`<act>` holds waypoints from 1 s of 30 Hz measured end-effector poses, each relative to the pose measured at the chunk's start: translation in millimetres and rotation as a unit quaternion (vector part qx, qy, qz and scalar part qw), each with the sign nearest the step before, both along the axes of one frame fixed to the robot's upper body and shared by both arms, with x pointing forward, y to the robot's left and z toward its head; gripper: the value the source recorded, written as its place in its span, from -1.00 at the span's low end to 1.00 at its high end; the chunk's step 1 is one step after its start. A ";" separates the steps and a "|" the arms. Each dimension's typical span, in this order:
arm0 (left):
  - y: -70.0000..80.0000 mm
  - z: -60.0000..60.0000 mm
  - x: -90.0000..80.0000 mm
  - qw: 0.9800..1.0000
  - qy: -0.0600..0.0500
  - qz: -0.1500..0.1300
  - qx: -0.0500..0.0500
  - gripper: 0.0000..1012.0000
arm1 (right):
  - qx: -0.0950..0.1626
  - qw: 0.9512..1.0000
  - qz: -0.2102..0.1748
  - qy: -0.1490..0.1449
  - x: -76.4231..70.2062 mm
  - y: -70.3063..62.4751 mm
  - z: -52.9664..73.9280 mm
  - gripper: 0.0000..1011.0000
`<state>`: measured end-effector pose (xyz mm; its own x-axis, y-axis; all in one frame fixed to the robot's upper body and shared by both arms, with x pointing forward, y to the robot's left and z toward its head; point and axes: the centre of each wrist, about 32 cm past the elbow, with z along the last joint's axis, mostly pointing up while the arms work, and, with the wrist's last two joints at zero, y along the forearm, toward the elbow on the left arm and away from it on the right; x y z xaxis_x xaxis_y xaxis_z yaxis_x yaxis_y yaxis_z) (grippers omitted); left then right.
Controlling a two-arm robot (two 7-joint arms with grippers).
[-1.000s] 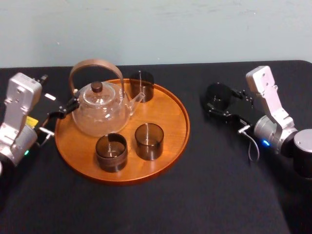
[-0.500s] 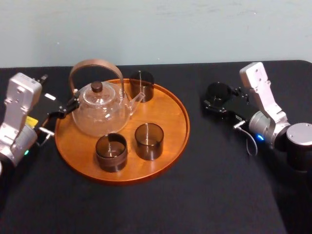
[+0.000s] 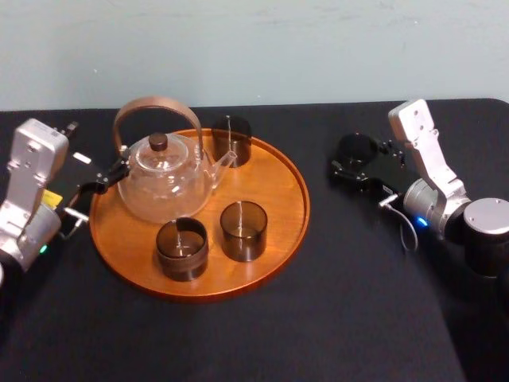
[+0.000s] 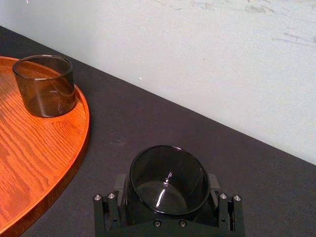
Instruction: Pick up the glass from the table and place it on the tray.
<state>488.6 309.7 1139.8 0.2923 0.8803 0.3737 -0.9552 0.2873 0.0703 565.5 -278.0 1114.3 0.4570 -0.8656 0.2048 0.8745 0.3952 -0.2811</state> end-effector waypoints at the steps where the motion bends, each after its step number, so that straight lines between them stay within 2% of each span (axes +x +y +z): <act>1: 0.0 0.0 0.0 1.000 0.000 0.000 0.000 0.99 | 0.000 1.000 0.000 0.000 0.0 -0.1 0.0 0.98; 12: 0.0 0.0 0.0 1.000 0.000 0.000 0.000 1.00 | 0.000 1.000 0.000 0.000 -0.5 -0.3 0.1 0.98; 17: 0.0 0.0 0.0 1.000 0.000 0.000 0.000 1.00 | 0.000 1.000 0.000 0.000 -0.5 -0.4 0.2 0.85; 30: 0.0 0.0 0.0 1.000 0.000 0.000 0.000 0.99 | 0.000 1.000 0.000 0.000 -0.8 -0.6 0.2 0.83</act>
<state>488.6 309.7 1139.8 0.2923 0.8803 0.3737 -0.9552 0.2873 0.0703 564.7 -278.6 1114.4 0.4570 -0.8656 0.2046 0.8745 0.3952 -0.2813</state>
